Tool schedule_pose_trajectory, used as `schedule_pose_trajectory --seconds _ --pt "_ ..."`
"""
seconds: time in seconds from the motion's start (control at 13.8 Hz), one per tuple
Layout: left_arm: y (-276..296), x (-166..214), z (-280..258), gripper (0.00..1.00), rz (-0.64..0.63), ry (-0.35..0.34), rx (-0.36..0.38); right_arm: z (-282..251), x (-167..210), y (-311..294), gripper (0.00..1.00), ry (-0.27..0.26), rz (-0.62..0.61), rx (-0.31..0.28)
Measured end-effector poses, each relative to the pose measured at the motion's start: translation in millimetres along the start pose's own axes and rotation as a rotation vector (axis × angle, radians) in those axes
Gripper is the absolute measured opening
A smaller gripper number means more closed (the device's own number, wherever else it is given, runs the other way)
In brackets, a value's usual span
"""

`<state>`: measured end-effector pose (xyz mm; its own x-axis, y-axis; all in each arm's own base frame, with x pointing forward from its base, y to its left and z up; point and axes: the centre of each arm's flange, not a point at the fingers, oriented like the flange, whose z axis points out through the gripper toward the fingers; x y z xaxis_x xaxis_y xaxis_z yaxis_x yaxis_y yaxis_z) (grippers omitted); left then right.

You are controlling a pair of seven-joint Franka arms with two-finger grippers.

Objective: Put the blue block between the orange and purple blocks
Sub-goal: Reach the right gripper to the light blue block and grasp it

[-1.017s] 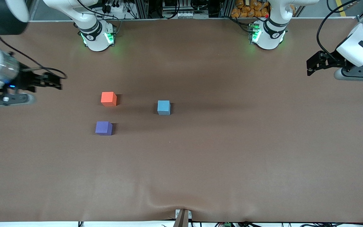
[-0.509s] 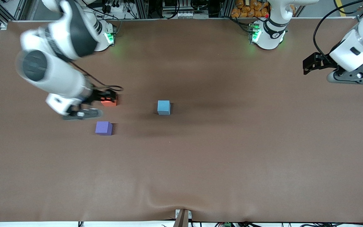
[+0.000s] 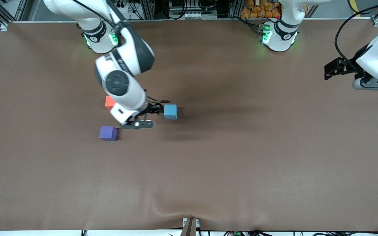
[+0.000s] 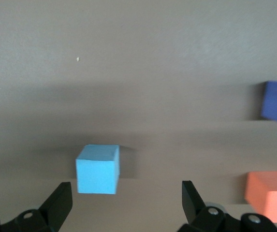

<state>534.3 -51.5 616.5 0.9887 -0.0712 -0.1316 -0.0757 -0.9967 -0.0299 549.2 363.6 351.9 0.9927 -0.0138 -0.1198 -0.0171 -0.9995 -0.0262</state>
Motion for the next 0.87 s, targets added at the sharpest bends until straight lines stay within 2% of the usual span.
schedule_pose_trajectory --seconds 0.51,0.87 --pt "-1 2 -5 1.0 0.001 0.031 -0.001 83 -34 -30 1.0 0.065 0.048 0.024" --pt "-12 4 -9 1.0 -0.02 0.053 -0.004 114 -48 -43 1.0 0.056 0.079 0.011"
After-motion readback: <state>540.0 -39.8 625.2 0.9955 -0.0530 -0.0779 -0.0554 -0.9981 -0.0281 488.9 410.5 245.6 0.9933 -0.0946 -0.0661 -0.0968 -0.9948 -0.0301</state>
